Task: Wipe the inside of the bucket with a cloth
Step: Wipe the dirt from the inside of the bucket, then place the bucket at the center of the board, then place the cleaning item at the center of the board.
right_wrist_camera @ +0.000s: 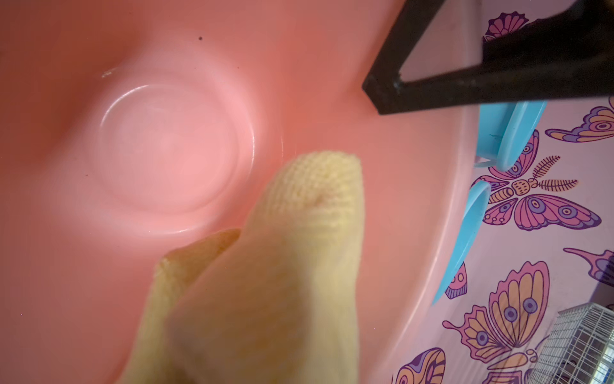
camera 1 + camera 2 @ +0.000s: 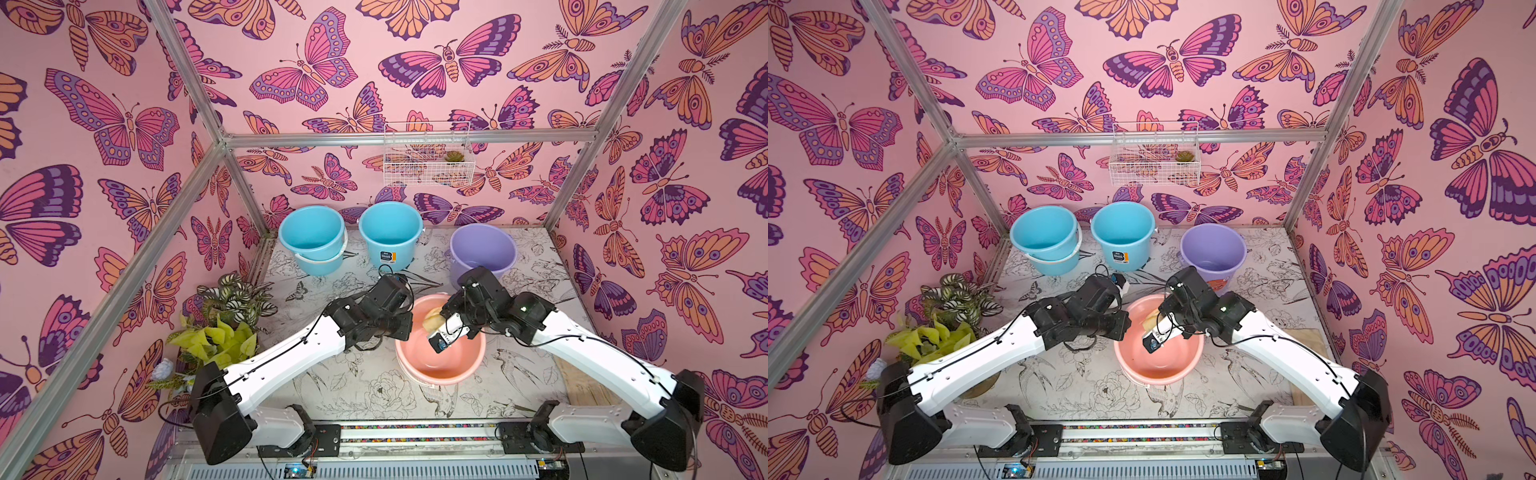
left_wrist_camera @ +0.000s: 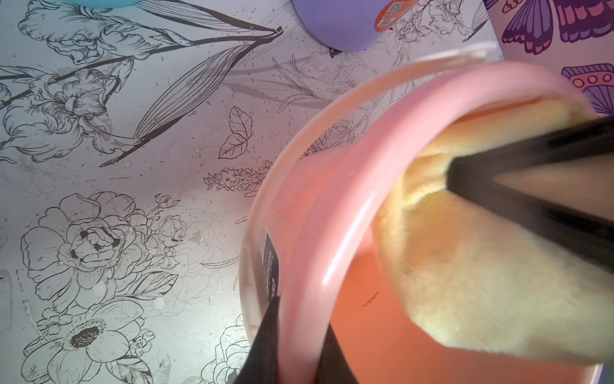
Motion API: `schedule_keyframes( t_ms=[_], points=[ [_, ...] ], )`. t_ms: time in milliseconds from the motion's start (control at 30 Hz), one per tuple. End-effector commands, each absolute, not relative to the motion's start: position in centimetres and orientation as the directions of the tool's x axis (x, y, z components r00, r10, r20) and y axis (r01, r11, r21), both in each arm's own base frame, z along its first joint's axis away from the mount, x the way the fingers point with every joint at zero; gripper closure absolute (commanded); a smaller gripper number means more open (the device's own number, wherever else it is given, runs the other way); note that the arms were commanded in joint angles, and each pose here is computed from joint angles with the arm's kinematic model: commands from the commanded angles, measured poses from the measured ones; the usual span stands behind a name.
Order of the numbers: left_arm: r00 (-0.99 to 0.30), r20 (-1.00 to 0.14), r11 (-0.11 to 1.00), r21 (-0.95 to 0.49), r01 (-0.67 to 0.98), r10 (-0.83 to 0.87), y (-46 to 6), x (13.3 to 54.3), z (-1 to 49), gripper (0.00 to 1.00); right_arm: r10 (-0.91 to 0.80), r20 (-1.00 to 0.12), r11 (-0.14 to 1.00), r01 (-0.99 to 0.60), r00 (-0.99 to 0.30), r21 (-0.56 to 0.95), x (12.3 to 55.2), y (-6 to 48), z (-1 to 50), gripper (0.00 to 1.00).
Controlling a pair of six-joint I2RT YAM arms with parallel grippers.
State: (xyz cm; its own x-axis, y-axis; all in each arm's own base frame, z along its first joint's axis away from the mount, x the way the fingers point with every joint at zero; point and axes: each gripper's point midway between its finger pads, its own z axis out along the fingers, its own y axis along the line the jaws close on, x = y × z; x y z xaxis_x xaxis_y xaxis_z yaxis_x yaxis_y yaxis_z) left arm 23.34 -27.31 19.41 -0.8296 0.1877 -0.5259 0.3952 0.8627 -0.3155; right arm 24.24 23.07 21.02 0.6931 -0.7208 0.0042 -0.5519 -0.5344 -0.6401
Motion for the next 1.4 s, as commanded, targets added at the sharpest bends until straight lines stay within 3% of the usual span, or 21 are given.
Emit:
schedule_keyframes(
  t_ms=[0, 133, 300, 433, 533, 633, 800, 1000, 1367],
  points=[
    [-0.847, -0.508, 0.883, -0.312, 0.35, 0.156, -25.9, 23.1, 19.9, 1.0, -0.78, -0.012, -0.512, -0.649, 0.626, -0.563, 22.3, 19.9, 20.0, 1.0],
    [-0.861, -0.498, 0.89, -0.337, 0.306, 0.108, -25.3, 23.8, 20.2, 1.0, -0.788, -0.146, -0.464, -0.734, 0.598, -0.497, 19.2, 19.5, 19.5, 1.0],
    [-0.886, -0.463, 0.891, -0.394, 0.228, 0.022, -24.3, 25.1, 20.4, 1.0, -0.777, -0.456, -0.277, -0.886, 0.434, -0.371, 15.8, 21.7, 20.7, 1.0],
    [-0.906, -0.422, 0.891, -0.422, 0.168, -0.029, -23.0, 26.3, 19.8, 1.0, -0.696, -0.69, 0.03, -0.952, 0.199, -0.306, 17.5, 24.8, 23.6, 1.0],
    [-0.912, -0.405, 0.892, -0.435, 0.123, -0.071, -21.6, 27.3, 19.5, 1.0, -0.603, -0.797, 0.314, -0.914, 0.017, -0.257, 20.8, 25.4, 26.4, 1.0],
    [-0.908, -0.404, 0.898, -0.433, 0.082, -0.112, -19.9, 28.5, 19.6, 1.0, -0.533, -0.838, 0.547, -0.803, -0.118, -0.235, 23.9, 23.9, 28.4, 1.0],
    [-0.902, -0.394, 0.903, -0.429, 0.013, -0.175, -17.0, 30.9, 19.2, 1.0, -0.393, -0.881, 0.8, -0.571, -0.264, -0.185, 26.9, 20.2, 31.1, 1.0],
    [-0.889, -0.388, 0.908, -0.414, -0.068, -0.244, -13.9, 33.8, 18.7, 1.0, -0.282, -0.871, 0.9, -0.427, -0.402, -0.094, 27.2, 18.0, 30.0, 1.0],
    [-0.875, -0.387, 0.914, -0.384, -0.134, -0.291, -10.7, 37.4, 17.7, 1.0, -0.213, -0.756, 0.937, -0.35, -0.619, 0.023, 27.6, 18.9, 19.7, 1.0]
  ],
)
